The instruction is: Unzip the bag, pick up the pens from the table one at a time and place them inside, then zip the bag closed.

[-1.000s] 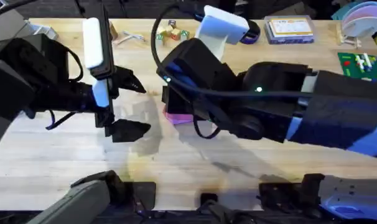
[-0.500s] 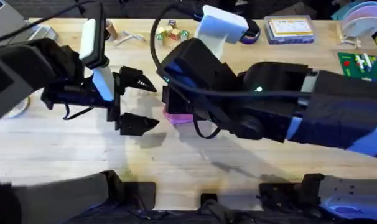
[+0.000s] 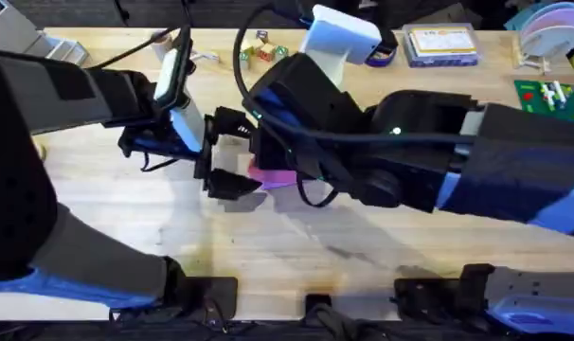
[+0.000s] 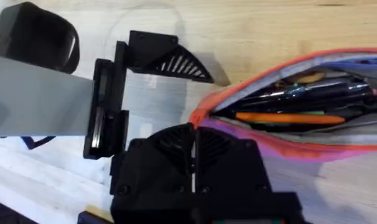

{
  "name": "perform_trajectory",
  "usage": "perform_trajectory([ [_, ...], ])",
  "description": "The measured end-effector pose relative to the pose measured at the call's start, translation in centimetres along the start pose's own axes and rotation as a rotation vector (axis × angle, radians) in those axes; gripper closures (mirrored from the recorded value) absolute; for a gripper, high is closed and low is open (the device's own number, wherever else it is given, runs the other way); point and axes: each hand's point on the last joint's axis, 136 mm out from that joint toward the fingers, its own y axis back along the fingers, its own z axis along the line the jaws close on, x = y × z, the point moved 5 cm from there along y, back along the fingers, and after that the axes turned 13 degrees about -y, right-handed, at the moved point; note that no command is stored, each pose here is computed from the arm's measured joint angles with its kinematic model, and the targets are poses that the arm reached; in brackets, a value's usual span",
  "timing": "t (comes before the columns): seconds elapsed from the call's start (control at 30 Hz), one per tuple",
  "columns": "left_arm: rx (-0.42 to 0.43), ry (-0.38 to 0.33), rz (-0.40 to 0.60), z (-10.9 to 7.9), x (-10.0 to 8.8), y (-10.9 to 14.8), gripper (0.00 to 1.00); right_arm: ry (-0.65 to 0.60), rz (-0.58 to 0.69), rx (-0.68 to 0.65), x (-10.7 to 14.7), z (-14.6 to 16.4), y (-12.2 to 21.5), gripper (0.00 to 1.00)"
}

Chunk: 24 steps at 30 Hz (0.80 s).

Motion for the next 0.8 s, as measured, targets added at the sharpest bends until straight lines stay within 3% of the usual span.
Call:
perform_trajectory([
  [0.17,-0.015,-0.067,-0.018,0.7,-0.3,-0.6,0.039,0.0,0.0,0.0,0.0,0.0,0.0,0.972],
  [0.27,-0.026,-0.082,-0.015,1.2,-0.2,-0.7,0.141,0.0,0.0,0.0,0.0,0.0,0.0,0.971],
  [0.3,-0.029,-0.063,-0.02,1.4,-0.3,-0.9,0.701,0.0,0.0,0.0,0.0,0.0,0.0,0.971],
  [0.37,-0.026,-0.055,-0.016,1.3,-0.3,-0.9,0.922,0.0,0.0,0.001,0.0,0.0,0.0,0.971],
  [0.57,-0.026,-0.051,-0.016,1.4,-0.3,-0.9,0.953,-0.012,0.009,0.062,-0.7,-1.6,-0.3,0.972],
  [0.8,-0.023,-0.052,-0.017,1.4,-0.3,-1.0,0.954,-0.027,-0.019,0.127,-3.8,-4.0,-0.9,0.972],
])
